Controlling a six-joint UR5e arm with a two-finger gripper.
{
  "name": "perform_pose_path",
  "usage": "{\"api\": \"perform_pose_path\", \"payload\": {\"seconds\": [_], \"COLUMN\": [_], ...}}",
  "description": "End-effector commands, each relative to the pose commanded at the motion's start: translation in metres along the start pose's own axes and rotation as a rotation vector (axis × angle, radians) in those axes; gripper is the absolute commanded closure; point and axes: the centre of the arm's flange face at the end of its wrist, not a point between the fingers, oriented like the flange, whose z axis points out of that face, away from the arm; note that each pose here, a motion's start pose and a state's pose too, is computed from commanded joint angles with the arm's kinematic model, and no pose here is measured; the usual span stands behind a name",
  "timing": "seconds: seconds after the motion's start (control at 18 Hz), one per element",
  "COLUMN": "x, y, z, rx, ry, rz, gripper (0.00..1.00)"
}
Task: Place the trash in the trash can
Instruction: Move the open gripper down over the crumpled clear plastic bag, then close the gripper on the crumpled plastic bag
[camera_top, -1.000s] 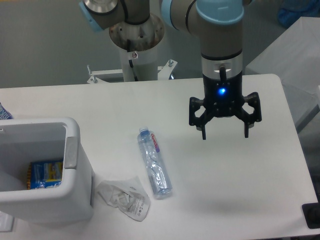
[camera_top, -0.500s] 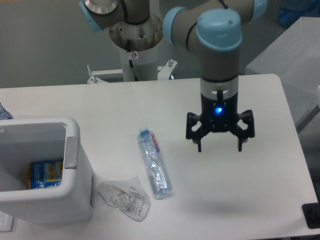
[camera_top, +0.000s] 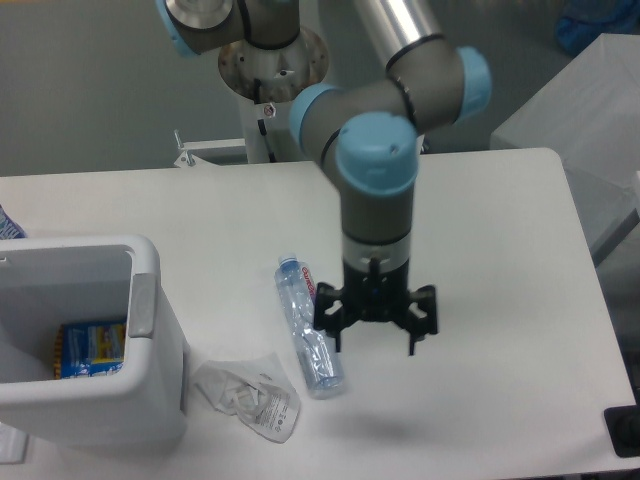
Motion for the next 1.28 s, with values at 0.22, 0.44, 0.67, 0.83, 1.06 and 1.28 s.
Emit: {"api": "perform_pose_path", "payload": {"seconds": [0.22,0.44,0.67,0.83,1.06,1.28], "x": [0.037,0.063,0.082,0.088,0.092,0.094], "y": [-0.011,-0.015,-0.016,-0.015,-0.014,-0.013], "z": [0.026,0.069,0.089,0.105,0.112,0.118], "rx": [-0.008,-0.017,-0.039,-0.054,-0.059,-0.073], "ry": [0.041,0.078,0.096,0.101,0.101,0.098], "rz": [0.032,0.010,0.025,0.007,0.012,0.013], "gripper": [0.00,0.00,0.00,0.00,0.04,0.36]}}
